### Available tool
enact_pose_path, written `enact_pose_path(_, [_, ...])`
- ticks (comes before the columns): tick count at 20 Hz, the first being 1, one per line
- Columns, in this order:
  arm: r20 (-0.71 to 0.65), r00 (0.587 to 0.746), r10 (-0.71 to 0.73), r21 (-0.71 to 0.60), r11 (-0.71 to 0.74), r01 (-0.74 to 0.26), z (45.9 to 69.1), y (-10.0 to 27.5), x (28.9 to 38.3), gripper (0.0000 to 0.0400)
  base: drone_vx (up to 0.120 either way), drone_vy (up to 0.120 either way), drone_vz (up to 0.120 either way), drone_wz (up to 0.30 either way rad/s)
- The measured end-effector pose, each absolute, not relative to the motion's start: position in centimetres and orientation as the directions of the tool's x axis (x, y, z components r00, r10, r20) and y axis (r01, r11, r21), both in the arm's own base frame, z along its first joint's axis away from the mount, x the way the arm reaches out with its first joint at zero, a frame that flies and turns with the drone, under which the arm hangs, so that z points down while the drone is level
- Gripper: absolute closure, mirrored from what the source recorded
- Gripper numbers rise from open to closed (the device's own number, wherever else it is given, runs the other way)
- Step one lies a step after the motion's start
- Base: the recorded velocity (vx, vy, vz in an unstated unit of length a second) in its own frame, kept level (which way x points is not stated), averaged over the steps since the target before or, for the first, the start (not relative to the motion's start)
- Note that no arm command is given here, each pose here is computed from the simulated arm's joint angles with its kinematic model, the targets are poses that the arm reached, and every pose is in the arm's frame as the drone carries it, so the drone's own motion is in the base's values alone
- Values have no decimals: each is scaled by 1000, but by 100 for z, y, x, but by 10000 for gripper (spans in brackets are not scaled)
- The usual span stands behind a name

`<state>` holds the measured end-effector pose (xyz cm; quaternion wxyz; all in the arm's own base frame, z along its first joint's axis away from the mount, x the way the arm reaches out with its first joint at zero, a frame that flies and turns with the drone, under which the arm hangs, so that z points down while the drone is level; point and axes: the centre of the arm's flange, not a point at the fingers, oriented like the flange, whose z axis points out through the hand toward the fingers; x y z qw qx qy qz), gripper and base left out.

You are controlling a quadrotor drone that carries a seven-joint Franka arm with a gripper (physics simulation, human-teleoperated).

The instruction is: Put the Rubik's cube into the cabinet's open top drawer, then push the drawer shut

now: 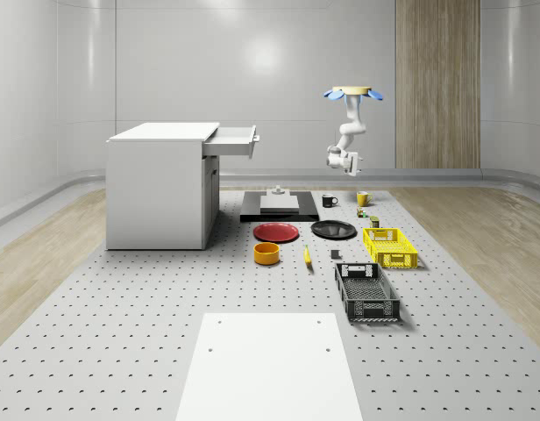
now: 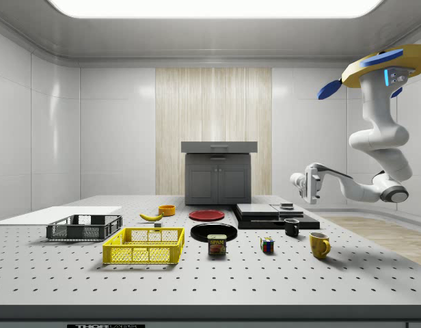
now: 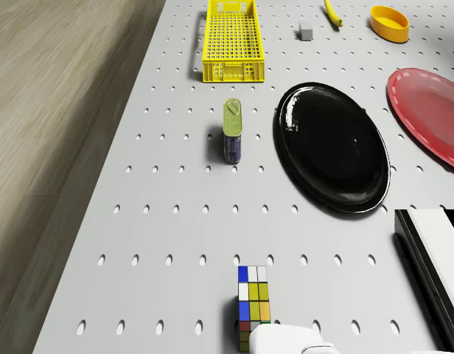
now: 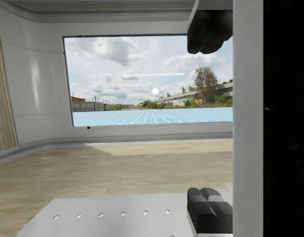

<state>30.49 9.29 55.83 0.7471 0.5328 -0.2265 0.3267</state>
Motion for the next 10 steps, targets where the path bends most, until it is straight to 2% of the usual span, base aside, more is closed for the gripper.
enact_pose_path(2, [579,688,437,549,415,-726,5314,782,3059,0,120,0,-120,0])
enact_pose_path(4, [451,693,562,427,546,-721,5135,607,3065,0,120,0,-120,0])
enact_pose_path(7, [285,699,656,266,647,-715,4998,379,3068,0,120,0,-120,0])
enact_pose_path(10, [171,703,690,158,685,-711,4943,226,3069,0,120,0,-120,0])
